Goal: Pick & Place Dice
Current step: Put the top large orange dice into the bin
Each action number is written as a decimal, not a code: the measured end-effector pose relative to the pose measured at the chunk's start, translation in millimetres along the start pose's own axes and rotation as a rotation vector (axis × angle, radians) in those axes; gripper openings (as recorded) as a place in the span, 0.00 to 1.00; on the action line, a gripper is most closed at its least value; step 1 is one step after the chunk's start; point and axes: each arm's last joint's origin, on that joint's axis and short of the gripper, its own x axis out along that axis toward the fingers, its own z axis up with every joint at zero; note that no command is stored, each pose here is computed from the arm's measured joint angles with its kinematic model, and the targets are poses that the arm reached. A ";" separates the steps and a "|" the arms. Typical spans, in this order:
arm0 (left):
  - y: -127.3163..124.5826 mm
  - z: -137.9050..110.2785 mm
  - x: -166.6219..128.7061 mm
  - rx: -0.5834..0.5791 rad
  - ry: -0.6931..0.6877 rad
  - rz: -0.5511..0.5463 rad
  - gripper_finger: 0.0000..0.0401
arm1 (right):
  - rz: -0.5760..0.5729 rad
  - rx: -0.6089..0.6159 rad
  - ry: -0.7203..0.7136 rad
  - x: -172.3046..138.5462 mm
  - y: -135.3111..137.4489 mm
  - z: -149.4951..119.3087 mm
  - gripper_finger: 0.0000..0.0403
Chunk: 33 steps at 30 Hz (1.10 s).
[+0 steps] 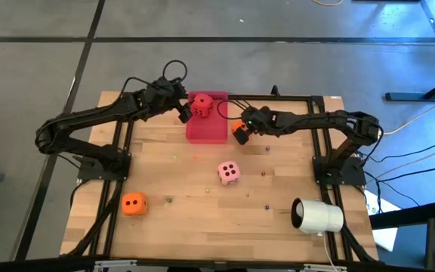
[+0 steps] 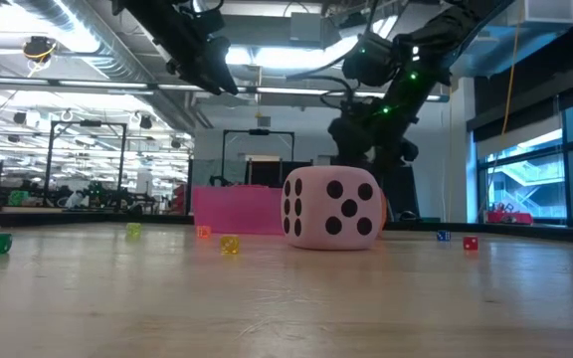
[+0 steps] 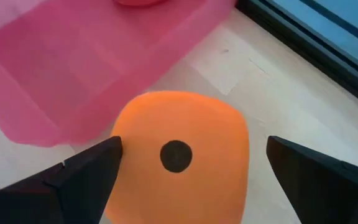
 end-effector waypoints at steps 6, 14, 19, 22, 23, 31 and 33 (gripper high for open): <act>0.0 0.0 0.0 -0.007 0.000 -0.001 0.76 | 0.009 -0.009 -0.030 -2.3 1.4 6.6 0.99; -0.1 0.0 0.0 -0.007 0.000 -0.003 0.76 | -0.024 0.032 0.022 -4.2 3.4 -1.1 0.99; -0.1 0.0 0.0 -0.006 0.000 -0.003 0.76 | -0.049 0.051 0.015 -5.6 6.2 -3.0 0.99; -0.1 0.0 0.0 -0.006 0.000 -0.003 0.76 | -0.051 0.057 0.019 -2.9 7.6 -4.0 0.99; -0.1 0.0 0.0 -0.007 0.000 -0.003 0.76 | -0.051 0.062 0.021 -1.1 8.2 -4.3 0.99; -0.1 0.0 0.0 -0.007 0.000 -0.004 0.76 | -0.023 0.054 0.037 10.2 13.1 -6.7 0.99; -0.1 0.0 0.0 -0.007 0.000 -0.005 0.76 | -0.021 0.043 0.029 7.9 12.4 -5.7 0.99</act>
